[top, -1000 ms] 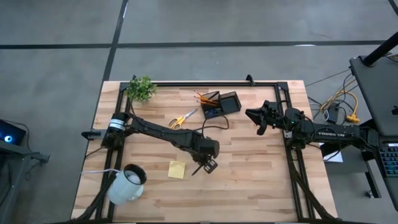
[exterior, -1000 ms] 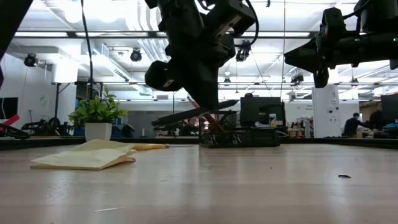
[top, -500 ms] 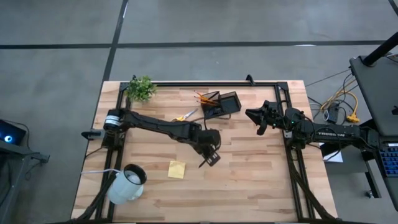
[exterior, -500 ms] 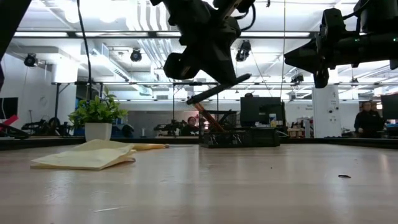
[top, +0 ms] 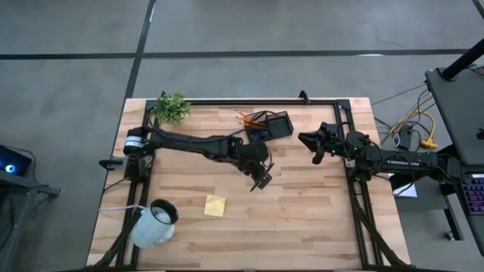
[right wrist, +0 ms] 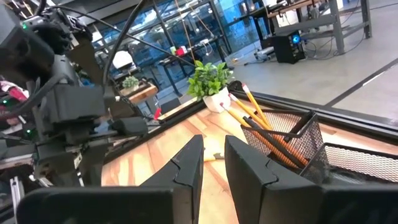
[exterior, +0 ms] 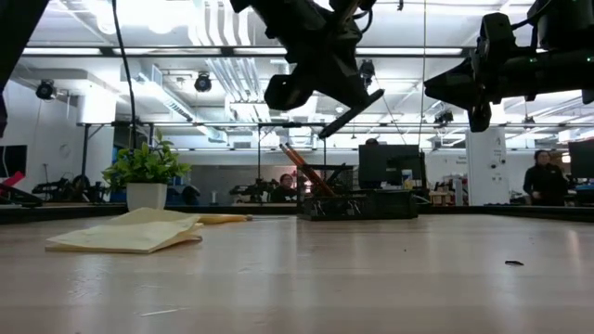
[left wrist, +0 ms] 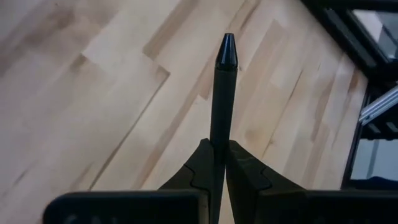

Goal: Pick and place office supplies into organizer
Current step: Put the pen into the desk organizer

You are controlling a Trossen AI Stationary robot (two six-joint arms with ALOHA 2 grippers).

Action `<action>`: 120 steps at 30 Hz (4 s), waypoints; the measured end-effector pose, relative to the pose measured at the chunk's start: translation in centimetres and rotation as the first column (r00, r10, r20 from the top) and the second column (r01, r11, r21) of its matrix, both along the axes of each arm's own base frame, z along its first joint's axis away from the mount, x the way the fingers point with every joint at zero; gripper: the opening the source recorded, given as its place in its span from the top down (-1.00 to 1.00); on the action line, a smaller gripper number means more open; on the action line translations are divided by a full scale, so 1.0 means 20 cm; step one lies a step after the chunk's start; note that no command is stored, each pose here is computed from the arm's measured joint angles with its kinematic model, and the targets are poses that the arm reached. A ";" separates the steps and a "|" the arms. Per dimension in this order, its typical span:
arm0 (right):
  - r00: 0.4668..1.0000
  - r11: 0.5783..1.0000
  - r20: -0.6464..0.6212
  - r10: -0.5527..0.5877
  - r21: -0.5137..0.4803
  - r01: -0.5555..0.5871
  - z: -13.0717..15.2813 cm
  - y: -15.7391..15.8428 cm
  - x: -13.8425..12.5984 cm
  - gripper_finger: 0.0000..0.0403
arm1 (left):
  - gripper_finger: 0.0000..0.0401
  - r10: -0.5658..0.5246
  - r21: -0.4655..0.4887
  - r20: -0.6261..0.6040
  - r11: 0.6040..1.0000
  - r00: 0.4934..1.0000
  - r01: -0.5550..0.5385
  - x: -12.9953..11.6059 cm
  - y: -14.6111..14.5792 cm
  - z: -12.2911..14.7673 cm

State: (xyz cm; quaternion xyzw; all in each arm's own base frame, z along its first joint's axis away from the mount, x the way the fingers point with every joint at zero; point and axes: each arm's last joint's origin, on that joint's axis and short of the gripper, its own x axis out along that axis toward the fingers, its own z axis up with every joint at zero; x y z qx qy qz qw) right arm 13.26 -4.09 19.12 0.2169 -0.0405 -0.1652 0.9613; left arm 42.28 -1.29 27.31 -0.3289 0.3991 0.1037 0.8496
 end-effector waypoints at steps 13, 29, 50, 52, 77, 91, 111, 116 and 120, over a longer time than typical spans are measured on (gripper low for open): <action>1.000 1.000 -0.004 0.000 0.000 0.000 0.00 0.00 0.00 0.72 | 0.97 0.024 0.024 0.098 0.999 0.995 -0.026 0.02 0.11 0.05; 1.000 1.000 -0.006 -0.001 0.001 0.001 0.00 0.00 0.00 0.72 | 0.97 0.055 0.058 0.202 0.996 0.978 -0.068 0.04 0.27 0.09; 1.000 1.000 -0.006 0.000 0.002 0.000 0.00 0.00 0.00 0.72 | 0.98 0.048 0.172 0.342 0.979 0.938 -0.113 0.05 0.48 0.14; 1.000 1.000 -0.006 0.000 0.002 0.000 0.00 0.00 0.00 0.72 | 0.98 0.041 0.194 0.343 0.974 0.939 -0.113 0.05 0.50 0.14; 1.000 1.000 -0.006 0.000 0.002 0.000 0.00 0.00 0.00 0.72 | 0.98 0.071 0.458 0.379 0.852 0.923 -0.254 -0.01 0.80 0.18; 1.000 1.000 -0.006 -0.001 0.002 0.001 0.00 0.00 0.00 0.72 | 0.98 0.229 0.584 0.332 0.713 0.915 -0.390 -0.02 0.84 0.16; 0.999 1.000 -0.036 -0.001 0.011 0.001 -0.02 0.00 0.00 0.72 | 0.98 0.252 0.602 0.401 0.653 0.881 -0.460 -0.02 0.86 0.05; 0.999 1.000 -0.035 -0.001 0.011 0.001 -0.02 0.00 0.00 0.72 | 0.98 0.256 0.606 0.383 0.656 0.888 -0.450 -0.03 0.86 0.02; 0.999 1.000 -0.035 -0.001 0.011 0.001 -0.02 0.00 0.00 0.72 | 0.98 0.259 0.611 0.353 0.664 0.899 -0.431 -0.05 0.86 -0.05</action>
